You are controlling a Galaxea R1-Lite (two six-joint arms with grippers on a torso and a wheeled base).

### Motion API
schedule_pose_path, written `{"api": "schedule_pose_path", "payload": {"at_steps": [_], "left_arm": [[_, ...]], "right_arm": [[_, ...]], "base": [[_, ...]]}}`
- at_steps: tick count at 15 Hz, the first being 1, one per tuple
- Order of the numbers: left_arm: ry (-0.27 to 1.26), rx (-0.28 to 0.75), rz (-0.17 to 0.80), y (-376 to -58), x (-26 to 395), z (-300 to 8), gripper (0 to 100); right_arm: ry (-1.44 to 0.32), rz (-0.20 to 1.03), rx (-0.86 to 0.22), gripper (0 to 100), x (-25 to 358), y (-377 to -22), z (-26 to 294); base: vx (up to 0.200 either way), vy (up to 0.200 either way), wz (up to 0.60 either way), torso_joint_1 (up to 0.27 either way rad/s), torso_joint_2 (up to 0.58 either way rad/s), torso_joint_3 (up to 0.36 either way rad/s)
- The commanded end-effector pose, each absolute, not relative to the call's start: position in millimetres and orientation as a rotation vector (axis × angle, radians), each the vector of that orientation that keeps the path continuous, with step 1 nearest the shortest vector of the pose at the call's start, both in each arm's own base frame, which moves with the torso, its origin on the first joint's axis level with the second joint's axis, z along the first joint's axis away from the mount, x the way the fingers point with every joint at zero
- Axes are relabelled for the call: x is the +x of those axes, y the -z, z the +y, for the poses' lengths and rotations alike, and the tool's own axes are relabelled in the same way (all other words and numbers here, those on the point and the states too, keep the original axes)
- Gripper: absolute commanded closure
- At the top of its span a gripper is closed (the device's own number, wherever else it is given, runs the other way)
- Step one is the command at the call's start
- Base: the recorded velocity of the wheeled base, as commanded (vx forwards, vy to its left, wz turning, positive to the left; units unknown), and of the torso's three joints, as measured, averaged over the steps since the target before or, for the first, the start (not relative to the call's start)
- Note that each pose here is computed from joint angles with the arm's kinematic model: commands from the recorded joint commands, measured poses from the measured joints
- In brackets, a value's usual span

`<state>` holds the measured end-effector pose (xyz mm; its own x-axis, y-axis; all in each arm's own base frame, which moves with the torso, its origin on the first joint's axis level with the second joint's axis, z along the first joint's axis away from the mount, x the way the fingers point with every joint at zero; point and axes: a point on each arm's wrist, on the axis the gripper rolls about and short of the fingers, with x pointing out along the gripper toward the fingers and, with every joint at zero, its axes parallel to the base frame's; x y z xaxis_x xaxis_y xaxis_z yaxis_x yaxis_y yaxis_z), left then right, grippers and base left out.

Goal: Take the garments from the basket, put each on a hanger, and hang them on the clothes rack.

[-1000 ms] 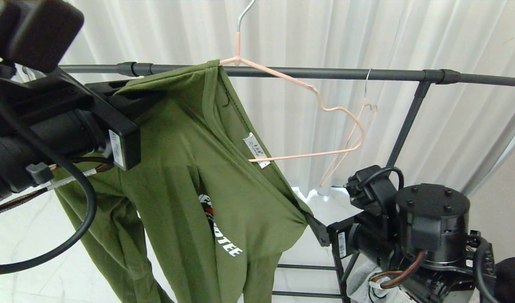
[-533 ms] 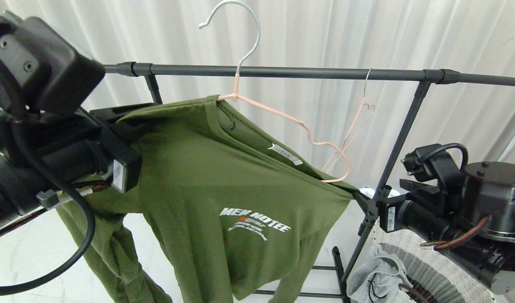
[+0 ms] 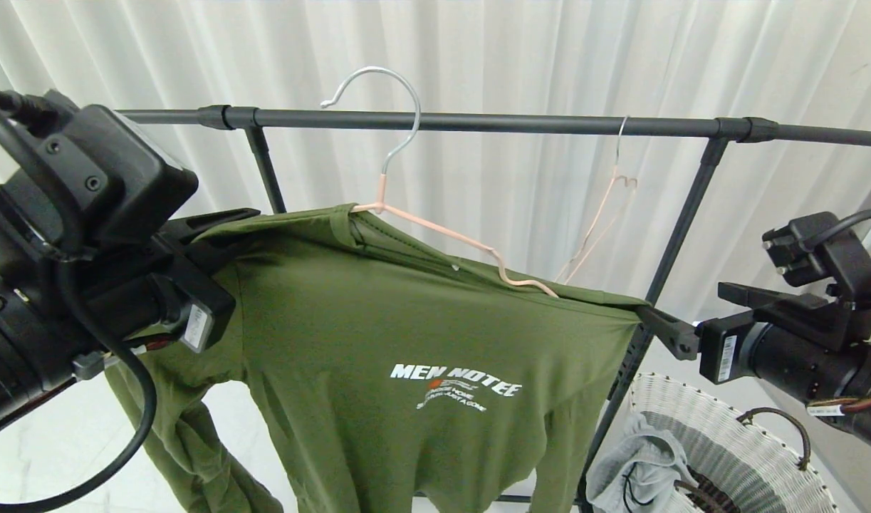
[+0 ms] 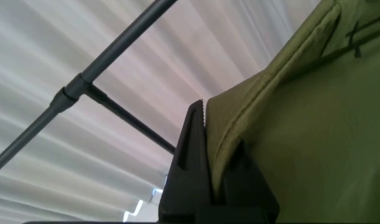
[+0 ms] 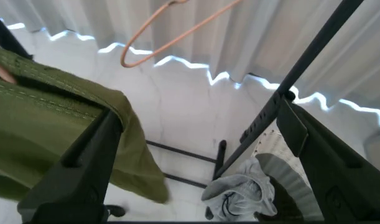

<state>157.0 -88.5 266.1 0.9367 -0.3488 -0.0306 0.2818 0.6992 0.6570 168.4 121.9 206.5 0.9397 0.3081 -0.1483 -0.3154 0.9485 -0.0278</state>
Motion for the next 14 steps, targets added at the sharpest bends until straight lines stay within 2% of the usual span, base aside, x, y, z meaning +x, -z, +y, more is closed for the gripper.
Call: {"api": "schedule_pose_path", "payload": {"at_steps": [1,5,8,10,12,14], "left_arm": [[0.353,0.720,-0.089,-264,158,-89,100],[0.329,0.718,-0.081,-264,159,-87,100],[0.333,0.682,-0.091,-263,159,-87,100],[0.328,0.645,-0.122,-262,158,-88,100],[0.332,0.618,-0.134,-263,158,-88,100],[0.391,0.534,-0.158,-266,152,-98,100]], "right_arm": [[-0.322,0.095,-0.025,0,165,-219,119],[-0.375,0.056,-0.004,0,158,-242,121],[-0.605,0.045,0.005,0,130,-263,119],[-0.732,0.084,-0.009,0,120,-274,113],[-0.778,0.102,-0.030,0,118,-279,113],[-0.850,0.117,-0.132,0,121,-280,118]], "base": [[0.000,0.000,0.00,0.000,0.00,0.000],[0.000,0.000,0.00,0.000,0.00,0.000],[0.000,0.000,0.00,0.000,0.00,0.000],[0.000,0.000,0.00,0.000,0.00,0.000],[0.000,0.000,0.00,0.000,0.00,0.000],[0.000,0.000,0.00,0.000,0.00,0.000]]}}
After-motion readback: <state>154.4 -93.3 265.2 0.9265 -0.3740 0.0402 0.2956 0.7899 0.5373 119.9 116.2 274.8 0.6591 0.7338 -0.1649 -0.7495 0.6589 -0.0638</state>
